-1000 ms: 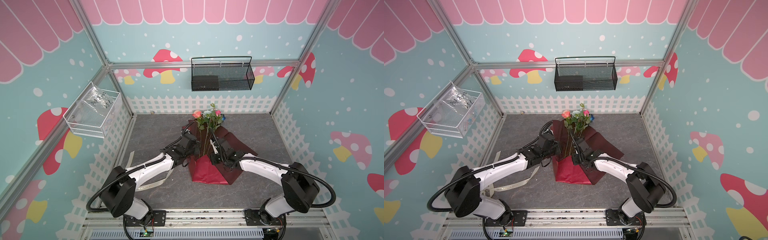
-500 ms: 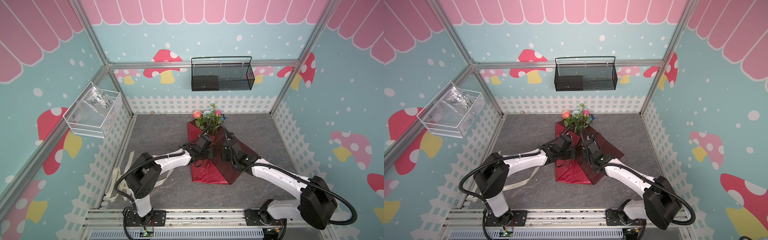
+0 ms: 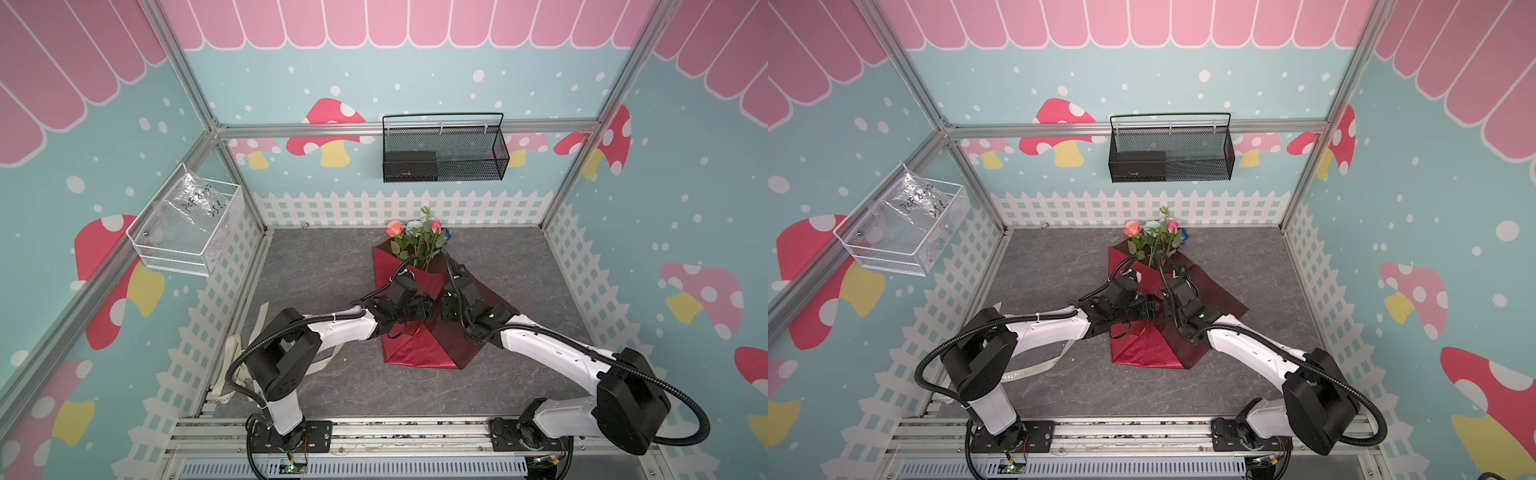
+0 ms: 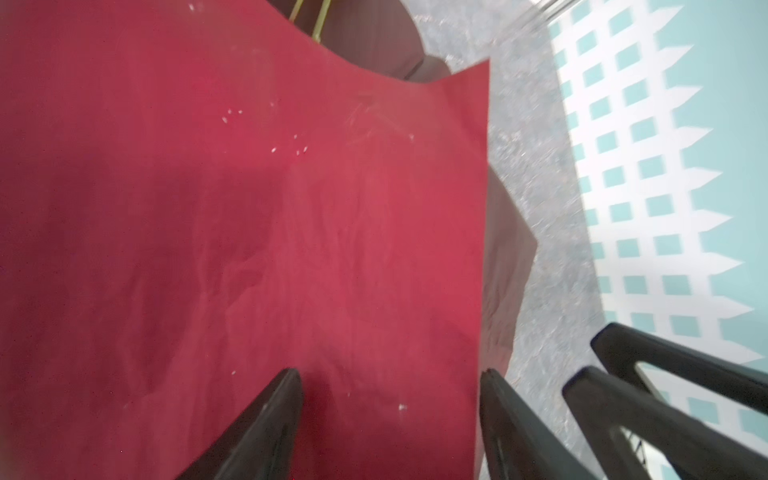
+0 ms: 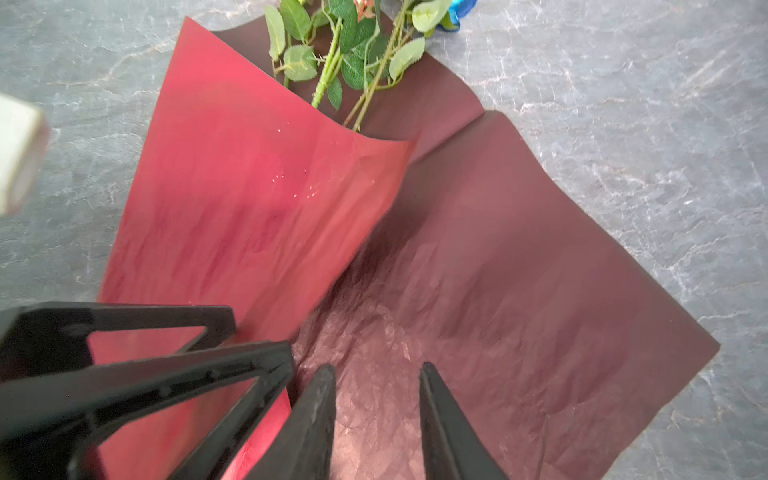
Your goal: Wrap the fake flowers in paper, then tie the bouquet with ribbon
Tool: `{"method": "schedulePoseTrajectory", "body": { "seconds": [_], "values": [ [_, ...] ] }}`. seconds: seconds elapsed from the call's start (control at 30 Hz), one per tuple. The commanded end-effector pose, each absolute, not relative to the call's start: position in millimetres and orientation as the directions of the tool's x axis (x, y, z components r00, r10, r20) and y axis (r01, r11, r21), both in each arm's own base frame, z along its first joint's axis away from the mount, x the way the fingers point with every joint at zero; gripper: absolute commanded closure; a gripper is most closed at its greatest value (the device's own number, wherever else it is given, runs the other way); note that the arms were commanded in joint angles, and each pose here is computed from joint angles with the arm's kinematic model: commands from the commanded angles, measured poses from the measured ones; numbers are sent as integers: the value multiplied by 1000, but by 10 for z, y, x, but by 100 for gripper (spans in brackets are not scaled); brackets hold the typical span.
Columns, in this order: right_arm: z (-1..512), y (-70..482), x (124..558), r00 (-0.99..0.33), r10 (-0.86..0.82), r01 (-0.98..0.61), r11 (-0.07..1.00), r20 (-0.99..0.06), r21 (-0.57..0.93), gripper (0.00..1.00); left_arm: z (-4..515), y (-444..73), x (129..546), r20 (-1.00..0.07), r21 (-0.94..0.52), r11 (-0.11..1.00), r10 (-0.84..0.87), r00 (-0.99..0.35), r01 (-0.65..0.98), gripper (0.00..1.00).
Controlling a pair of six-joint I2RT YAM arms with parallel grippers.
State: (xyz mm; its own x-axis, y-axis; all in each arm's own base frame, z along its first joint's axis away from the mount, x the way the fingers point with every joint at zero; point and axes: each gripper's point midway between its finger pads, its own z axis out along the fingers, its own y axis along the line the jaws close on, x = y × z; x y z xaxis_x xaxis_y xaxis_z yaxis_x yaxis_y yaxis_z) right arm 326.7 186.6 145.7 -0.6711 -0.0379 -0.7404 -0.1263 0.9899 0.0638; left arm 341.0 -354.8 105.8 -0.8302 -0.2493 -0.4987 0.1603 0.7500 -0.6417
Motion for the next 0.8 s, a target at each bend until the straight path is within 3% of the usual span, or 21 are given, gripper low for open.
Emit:
{"method": "schedulePoseTrajectory", "body": {
  "seconds": [0.0,0.37,0.53,0.67,0.77],
  "values": [
    [1617,1831,3301,-650,-35,-114,992,-760,52,62,1373,-3692,3614,-541,-737,641,-372,-754,213,29],
    [1837,2193,3218,-618,-38,-298,936,-785,189,59,1196,-3724,3815,-553,-790,567,-495,-670,233,35],
    [1883,2487,3046,-615,-40,-440,847,-788,300,64,1555,-3630,3903,-557,-811,517,-535,-635,276,36],
    [1835,2583,2924,-611,-88,-482,830,-787,282,65,1968,-3336,3900,-608,-780,552,-555,-568,295,34],
    [1834,2772,2826,-599,-144,-533,806,-787,258,65,1976,-2962,3871,-626,-747,635,-570,-532,198,34]
  ]
}}
